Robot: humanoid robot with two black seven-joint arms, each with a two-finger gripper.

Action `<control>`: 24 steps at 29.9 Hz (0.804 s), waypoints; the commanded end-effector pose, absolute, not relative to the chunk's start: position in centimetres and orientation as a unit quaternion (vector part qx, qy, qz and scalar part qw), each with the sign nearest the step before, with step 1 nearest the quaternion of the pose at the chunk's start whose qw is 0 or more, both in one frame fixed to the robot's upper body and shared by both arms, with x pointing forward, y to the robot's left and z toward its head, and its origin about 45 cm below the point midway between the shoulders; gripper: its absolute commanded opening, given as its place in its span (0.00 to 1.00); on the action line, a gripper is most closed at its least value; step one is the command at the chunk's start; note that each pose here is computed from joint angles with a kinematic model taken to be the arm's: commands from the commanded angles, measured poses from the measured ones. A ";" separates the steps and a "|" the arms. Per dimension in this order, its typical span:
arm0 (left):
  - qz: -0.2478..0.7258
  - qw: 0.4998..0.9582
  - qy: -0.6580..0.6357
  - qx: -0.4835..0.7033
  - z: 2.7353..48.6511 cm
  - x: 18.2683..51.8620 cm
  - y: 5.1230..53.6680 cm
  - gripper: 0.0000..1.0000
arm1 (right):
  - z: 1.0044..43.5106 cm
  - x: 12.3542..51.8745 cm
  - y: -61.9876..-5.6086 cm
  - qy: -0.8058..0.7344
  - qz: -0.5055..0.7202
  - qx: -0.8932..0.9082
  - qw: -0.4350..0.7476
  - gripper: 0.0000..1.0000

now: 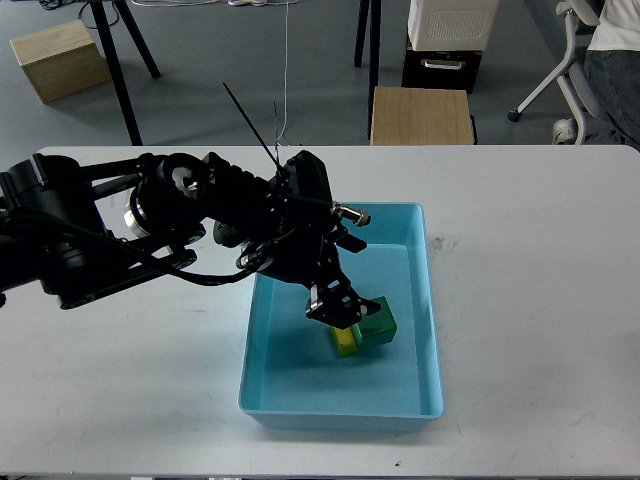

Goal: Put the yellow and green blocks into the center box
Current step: 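Open the left gripper and raise it away from the tray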

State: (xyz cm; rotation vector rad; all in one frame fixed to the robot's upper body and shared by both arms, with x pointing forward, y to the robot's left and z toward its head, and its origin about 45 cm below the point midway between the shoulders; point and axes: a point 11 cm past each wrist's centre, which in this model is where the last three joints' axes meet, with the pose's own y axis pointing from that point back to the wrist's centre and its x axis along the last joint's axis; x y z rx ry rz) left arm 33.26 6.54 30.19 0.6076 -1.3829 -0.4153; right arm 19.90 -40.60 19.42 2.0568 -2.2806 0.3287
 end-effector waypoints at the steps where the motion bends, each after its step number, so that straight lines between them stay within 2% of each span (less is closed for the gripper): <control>1: -0.142 0.757 -0.597 0.223 33.8 32.3 7.8 1.00 | 20.8 21.8 -39.8 -0.726 0.128 0.676 0.002 0.99; 6: 0.021 0.859 -0.501 0.104 37.8 33.8 11.4 1.00 | 23.3 25.3 -37.5 -0.698 0.157 0.697 -0.046 0.99; 8: 0.099 0.893 -0.434 0.060 36.4 34.4 14.3 1.00 | 24.6 26.8 -36.4 -0.688 0.168 0.702 -0.072 0.99; 11: 0.166 0.921 -0.352 0.011 33.9 34.1 16.4 1.00 | 25.4 28.2 -34.7 -0.670 0.152 0.718 -0.109 0.99; 15: 0.324 0.908 -0.256 -0.079 30.8 34.3 18.2 1.00 | 25.7 30.3 -32.4 -0.638 0.027 0.743 -0.201 0.99; 19: 0.382 0.911 -0.103 -0.116 27.8 33.6 19.9 1.00 | 25.4 31.1 -31.9 -0.597 -0.137 0.736 -0.290 0.99; 24: 0.473 0.856 0.065 -0.200 25.2 33.7 21.4 1.00 | 24.2 30.3 -32.4 -0.554 -0.267 0.689 -0.384 0.99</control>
